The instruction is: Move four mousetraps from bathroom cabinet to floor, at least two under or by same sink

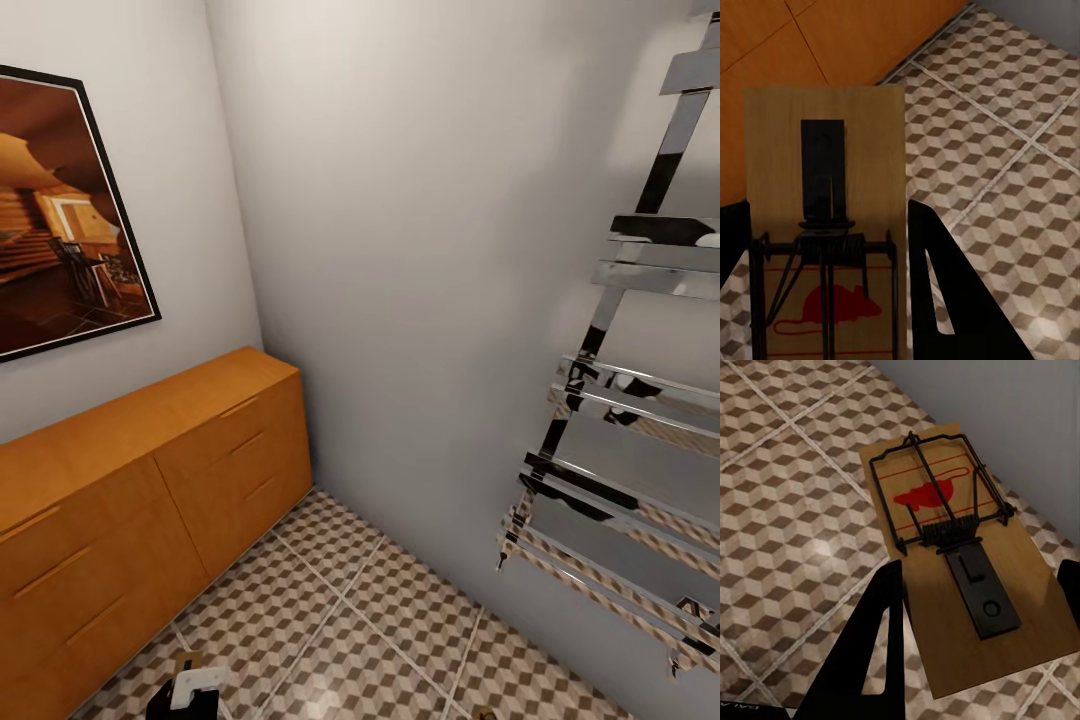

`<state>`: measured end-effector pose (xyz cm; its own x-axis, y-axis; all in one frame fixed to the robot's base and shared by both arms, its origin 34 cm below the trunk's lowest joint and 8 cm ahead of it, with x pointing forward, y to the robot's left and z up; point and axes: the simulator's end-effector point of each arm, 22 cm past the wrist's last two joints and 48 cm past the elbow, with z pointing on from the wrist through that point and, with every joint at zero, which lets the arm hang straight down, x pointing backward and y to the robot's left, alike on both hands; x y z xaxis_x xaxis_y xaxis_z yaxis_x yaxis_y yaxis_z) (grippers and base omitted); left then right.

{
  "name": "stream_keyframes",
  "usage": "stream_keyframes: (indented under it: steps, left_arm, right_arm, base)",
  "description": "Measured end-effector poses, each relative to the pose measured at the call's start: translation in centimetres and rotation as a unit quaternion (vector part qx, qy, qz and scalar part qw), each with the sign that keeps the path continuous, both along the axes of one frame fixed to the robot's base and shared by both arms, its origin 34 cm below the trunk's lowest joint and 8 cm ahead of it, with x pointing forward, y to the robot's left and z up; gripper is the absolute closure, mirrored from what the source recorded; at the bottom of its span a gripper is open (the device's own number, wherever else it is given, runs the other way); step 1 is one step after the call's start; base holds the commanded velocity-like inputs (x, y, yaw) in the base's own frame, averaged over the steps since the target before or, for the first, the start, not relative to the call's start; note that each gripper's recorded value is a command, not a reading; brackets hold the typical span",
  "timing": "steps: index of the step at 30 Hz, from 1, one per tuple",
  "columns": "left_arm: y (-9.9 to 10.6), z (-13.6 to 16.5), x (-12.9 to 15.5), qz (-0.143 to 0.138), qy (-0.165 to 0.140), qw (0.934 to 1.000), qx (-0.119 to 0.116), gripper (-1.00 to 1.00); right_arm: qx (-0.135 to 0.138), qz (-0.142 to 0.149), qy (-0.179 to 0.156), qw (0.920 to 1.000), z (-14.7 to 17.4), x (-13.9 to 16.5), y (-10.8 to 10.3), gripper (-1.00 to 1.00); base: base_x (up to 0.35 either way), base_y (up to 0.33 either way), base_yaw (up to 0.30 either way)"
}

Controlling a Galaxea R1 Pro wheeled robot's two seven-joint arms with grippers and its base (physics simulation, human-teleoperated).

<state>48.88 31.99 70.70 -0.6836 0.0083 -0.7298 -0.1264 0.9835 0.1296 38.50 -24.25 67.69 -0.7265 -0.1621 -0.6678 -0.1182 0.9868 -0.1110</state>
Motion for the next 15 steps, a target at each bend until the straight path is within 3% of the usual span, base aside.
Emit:
stream_keyframes:
  steps: [7, 11, 15]
  left_arm:
    - [0.00, 0.00, 0.00, 0.000, 0.000, 1.0000, 0.000, 1.00]
    - [-0.17, -0.01, 0.04, -0.001, 0.000, 1.0000, -0.001, 1.00]
    - [-0.70, -0.08, 0.05, -0.002, 0.000, 1.0000, -0.004, 1.00]
  right_arm:
    - [-0.003, -0.002, -0.003, 1.0000, 0.08, 0.09, -0.36, 1.00]
    - [-0.003, -0.003, -0.003, 1.0000, 0.09, 0.12, -0.44, 1.00]
    - [-0.003, -0.003, -0.003, 1.0000, 0.08, 0.14, -0.43, 1.00]
  base:
    - [0.000, 0.000, 0.047]
    - [-0.034, -0.023, 0.223]
    - [-0.229, -0.123, 0.246]
